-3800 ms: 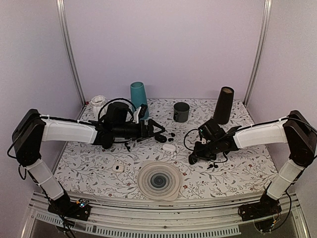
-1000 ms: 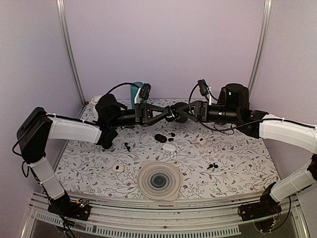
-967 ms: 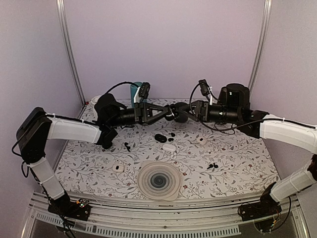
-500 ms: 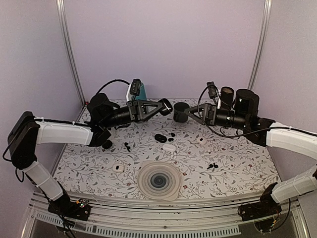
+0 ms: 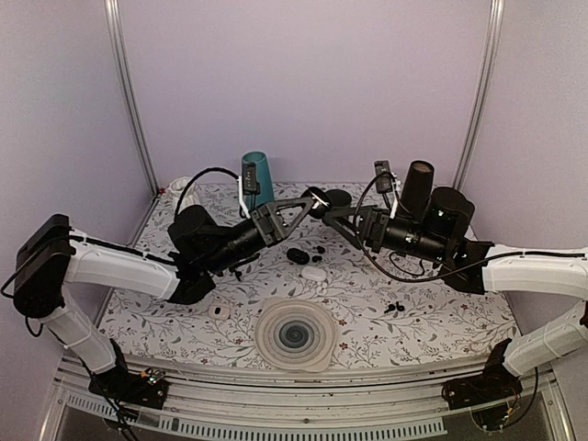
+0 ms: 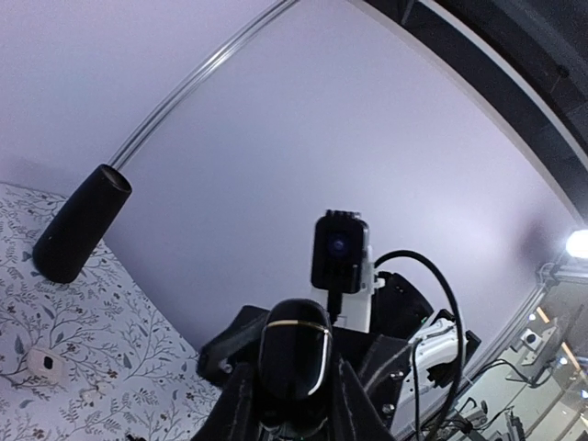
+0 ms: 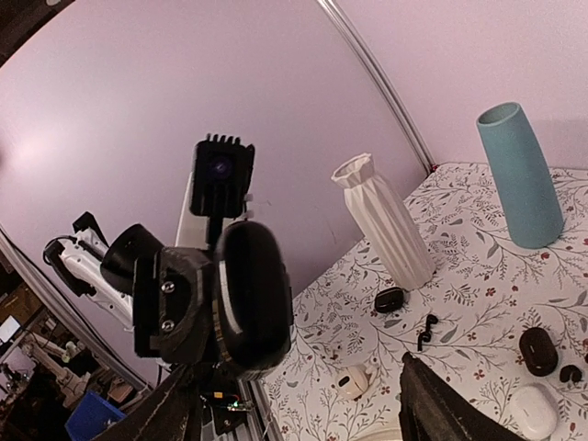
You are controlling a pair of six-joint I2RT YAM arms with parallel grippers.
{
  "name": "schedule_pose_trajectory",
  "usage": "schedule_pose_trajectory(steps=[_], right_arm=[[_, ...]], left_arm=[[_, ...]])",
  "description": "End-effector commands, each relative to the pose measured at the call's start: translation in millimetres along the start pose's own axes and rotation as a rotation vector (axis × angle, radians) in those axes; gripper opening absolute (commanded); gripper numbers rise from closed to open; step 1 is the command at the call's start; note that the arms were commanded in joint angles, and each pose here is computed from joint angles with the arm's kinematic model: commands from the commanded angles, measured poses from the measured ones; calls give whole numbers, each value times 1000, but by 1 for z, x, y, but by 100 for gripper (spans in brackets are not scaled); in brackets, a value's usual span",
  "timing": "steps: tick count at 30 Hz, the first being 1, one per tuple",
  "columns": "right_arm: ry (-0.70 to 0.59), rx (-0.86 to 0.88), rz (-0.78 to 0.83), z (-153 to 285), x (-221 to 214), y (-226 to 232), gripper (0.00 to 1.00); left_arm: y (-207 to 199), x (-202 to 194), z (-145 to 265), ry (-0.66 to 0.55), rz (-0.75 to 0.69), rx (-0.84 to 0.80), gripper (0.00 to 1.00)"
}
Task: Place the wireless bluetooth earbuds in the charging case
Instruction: Pass from the left arm to the right
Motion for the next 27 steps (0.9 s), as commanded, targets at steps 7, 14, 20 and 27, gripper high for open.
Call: schedule_pose_trajectory(steps=[7,14,20,27], right_arm=[[-106,-8,-45,-9,19,6,53],[-136,-15,-8,-12,37,10,52],[-153,10,18,-14,48,16,52],[-119,39,28,-27,50,17,52]], left_arm=[[-44,2,12,-173,14,-146,0],[-40,3,2,-122,9,-147,0],[-32,15,5,-136,32,-135,0],[-30,13,-1,-105,52,-146,0]])
Point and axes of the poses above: each gripper's point midway between its finger pads, its own z axis back along the fingers, its own y axis along the line the jaws close on, x = y × z, the point moved 5 cm from there along z, back along the fingers, and after that the axes turned 14 degrees about z, right-handed, at the moved point
